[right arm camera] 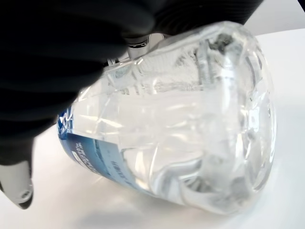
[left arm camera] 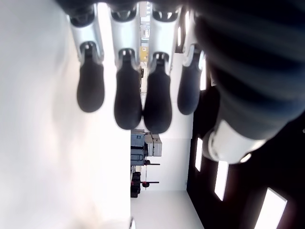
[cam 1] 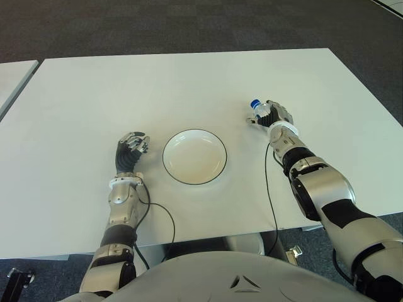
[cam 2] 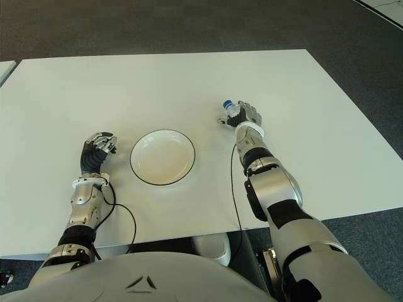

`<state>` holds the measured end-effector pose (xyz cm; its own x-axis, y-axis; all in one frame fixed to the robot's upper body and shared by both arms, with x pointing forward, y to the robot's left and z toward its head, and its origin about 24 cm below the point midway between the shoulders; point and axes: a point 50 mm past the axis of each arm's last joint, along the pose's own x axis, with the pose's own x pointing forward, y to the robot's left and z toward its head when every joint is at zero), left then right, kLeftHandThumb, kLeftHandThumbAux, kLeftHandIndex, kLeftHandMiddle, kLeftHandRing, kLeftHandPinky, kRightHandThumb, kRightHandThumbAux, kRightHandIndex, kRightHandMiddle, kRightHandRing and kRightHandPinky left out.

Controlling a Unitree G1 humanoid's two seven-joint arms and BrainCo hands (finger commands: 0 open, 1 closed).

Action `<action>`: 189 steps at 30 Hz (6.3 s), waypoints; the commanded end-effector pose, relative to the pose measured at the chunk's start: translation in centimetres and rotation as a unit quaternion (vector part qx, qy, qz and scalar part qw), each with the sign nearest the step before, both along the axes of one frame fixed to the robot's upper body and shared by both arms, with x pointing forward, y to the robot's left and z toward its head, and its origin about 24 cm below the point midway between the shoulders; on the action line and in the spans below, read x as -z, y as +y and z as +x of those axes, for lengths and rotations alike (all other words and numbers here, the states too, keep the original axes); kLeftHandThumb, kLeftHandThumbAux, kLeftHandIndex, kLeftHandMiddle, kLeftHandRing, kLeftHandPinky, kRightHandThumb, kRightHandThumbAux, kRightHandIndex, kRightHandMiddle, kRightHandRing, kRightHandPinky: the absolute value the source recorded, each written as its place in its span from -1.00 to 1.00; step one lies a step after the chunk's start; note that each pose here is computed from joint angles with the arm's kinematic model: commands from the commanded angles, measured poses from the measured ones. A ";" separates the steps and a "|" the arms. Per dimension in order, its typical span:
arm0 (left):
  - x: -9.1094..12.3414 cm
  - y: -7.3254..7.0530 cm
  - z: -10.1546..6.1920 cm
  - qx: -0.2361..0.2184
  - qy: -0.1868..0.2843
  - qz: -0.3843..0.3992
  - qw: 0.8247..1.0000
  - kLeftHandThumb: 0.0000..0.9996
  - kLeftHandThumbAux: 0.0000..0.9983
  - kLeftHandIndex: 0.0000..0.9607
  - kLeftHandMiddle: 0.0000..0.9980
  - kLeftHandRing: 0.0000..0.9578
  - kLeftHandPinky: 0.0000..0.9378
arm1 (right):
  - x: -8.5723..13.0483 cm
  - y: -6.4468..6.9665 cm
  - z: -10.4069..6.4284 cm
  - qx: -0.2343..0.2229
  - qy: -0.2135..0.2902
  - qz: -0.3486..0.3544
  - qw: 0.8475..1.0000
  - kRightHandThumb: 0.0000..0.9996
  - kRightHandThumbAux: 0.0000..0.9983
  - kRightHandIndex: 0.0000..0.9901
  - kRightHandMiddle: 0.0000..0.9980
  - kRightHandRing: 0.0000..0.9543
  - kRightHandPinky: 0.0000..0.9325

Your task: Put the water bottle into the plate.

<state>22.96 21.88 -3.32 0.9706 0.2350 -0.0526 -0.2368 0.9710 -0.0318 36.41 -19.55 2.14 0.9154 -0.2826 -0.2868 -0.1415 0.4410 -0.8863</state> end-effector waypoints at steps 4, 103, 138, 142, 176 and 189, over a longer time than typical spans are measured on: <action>1.3 -0.1 -1.0 -0.010 0.042 0.007 0.999 0.42 0.42 -0.09 0.37 0.38 0.37 | 4.2 -0.6 -3.0 0.046 0.081 0.041 0.995 -0.15 0.25 -1.00 -1.00 -1.00 -1.00; 1.5 0.0 -1.0 -0.031 0.050 -0.012 0.998 0.42 0.42 -0.09 0.36 0.36 0.34 | -2.6 1.5 0.3 0.119 -0.256 0.158 0.946 0.41 0.45 -0.11 0.76 0.84 0.89; 1.4 -0.1 -1.1 -0.027 0.044 -0.012 0.999 0.42 0.42 -0.09 0.36 0.36 0.33 | -9.4 8.8 -2.3 -0.211 -0.435 0.196 0.853 0.42 0.45 -0.11 0.78 0.86 0.86; 1.4 0.0 -1.1 -0.026 0.046 -0.016 0.998 0.42 0.42 -0.09 0.36 0.35 0.33 | -9.5 9.7 -3.4 -0.257 -0.426 0.197 0.845 0.42 0.45 -0.11 0.77 0.85 0.85; 1.5 0.0 -1.1 -0.031 0.046 -0.015 0.998 0.42 0.42 -0.09 0.35 0.36 0.35 | -3.2 13.6 -7.6 -0.583 -0.102 0.158 0.791 0.42 0.45 -0.11 0.78 0.81 0.85; 1.4 0.0 -1.2 -0.033 0.047 -0.021 0.998 0.42 0.42 -0.09 0.34 0.34 0.31 | -0.5 14.0 -9.3 -0.616 -0.021 0.157 0.771 0.41 0.45 -0.11 0.75 0.77 0.79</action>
<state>22.93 21.98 -3.20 0.9565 0.2850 -0.0618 -0.2877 0.9569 -0.0408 27.60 -5.37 3.14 0.4584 0.8826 -0.1042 -0.5719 0.2032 -0.7947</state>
